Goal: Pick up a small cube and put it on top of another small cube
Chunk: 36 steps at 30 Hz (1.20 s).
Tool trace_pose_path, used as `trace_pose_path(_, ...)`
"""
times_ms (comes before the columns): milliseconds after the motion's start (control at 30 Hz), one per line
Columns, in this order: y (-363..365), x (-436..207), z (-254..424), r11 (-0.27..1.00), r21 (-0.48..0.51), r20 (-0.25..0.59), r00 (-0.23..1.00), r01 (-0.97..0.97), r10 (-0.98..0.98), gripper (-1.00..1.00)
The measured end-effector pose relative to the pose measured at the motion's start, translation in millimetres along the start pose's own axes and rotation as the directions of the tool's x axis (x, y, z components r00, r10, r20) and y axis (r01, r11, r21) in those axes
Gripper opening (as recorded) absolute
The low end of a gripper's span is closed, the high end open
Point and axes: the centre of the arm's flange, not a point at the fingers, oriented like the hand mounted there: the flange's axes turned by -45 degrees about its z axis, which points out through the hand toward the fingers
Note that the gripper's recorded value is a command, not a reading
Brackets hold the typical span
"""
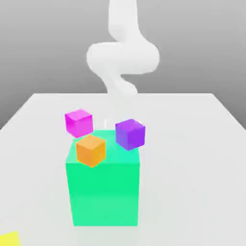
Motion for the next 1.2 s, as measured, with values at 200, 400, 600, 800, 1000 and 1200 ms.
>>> trace_pose_path(200, 36.1, 8.9, 98.6, 0.978, -0.087, 0.124, 0.972, -0.19, 0.2, 0.0)
trace_pose_path(400, 82.4, -3.4, 194.5, 0.912, -0.197, 0.216, 0.892, -0.359, 0.398, 0.0)
trace_pose_path(600, 139.1, -38.4, 285.5, 0.8, -0.327, 0.268, 0.762, -0.504, 0.59, 0.0)
trace_pose_path(800, 191.6, -95.1, 369.3, 0.654, -0.457, 0.286, 0.597, -0.603, 0.75, 0.0)
trace_pose_path(1000, 240.5, -172.5, 442.0, 0.478, -0.585, 0.264, 0.404, -0.655, 0.876, 0.0)
trace_pose_path(1200, 259.5, -243.3, 507.7, 0.409, -0.629, 0.246, 0.33, -0.661, 0.911, -1.0)
